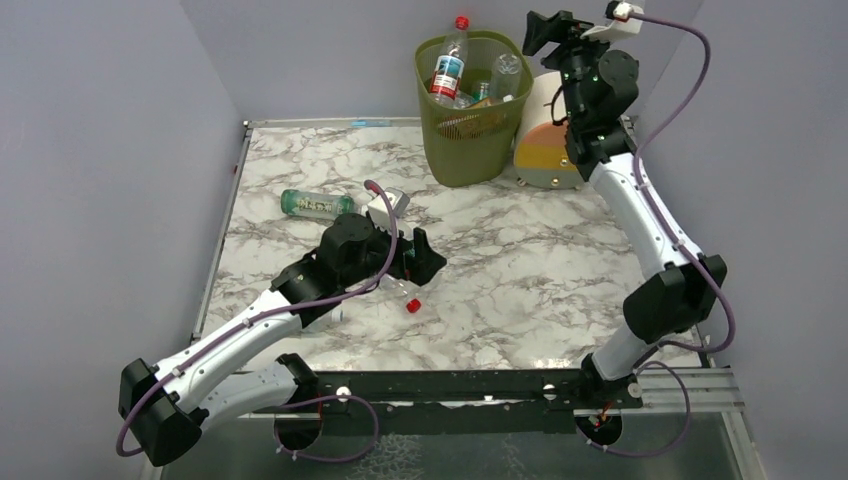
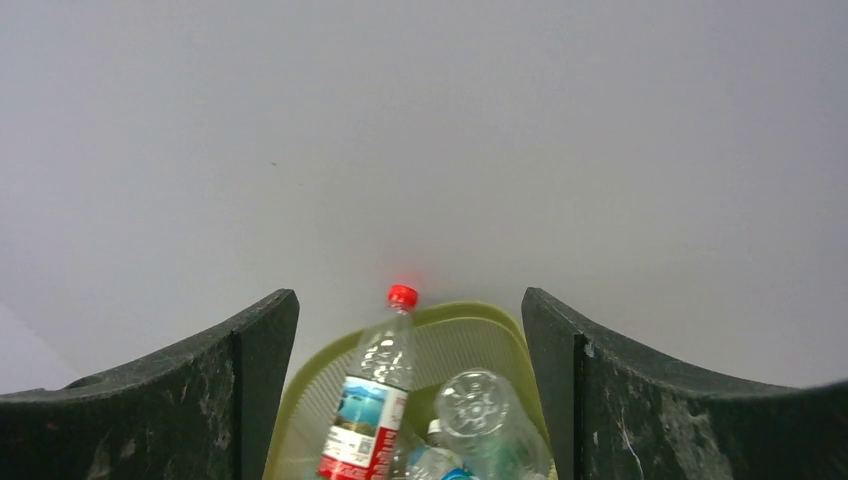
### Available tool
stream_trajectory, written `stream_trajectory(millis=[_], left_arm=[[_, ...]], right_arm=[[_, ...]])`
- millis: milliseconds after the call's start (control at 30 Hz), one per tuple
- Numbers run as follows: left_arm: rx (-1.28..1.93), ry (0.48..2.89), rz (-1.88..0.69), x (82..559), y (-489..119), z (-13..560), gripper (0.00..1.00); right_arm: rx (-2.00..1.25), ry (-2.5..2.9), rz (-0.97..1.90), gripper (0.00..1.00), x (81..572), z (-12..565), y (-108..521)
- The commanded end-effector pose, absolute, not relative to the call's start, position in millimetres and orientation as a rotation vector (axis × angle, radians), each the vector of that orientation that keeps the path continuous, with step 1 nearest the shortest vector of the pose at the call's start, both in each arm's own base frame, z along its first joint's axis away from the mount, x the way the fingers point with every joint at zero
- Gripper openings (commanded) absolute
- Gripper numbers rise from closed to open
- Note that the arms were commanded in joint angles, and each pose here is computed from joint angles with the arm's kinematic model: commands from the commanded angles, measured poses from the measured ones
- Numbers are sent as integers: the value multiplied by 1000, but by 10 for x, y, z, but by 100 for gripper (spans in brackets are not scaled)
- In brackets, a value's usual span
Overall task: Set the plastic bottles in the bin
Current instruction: Place the plastic bottle in the trash bin.
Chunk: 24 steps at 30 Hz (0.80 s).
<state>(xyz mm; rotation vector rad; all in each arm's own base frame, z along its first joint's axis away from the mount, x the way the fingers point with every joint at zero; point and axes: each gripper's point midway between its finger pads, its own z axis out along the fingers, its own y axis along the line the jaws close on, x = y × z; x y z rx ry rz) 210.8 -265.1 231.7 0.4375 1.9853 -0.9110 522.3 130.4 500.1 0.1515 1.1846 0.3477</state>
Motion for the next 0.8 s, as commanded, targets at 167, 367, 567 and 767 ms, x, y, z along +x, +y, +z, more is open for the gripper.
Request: stream_trajectory(millis=[167,367,567,767], left_arm=[[312,2038,-768,2248,-2450,2404,99],[236,2070,-707,2262,-2299,2373,99],[158,2099,-644,2301,-2138,2306,99],[48,2060,-629,2365,-1975,2449,99]], right_arm=[[21,1414,609,85,4460,4748,1627],[-45,1647,798,86,4077,3966,1922],[-128,1860,886,87,3770,3227,2229],[-235,2035,882,87,3563,2573,2474]])
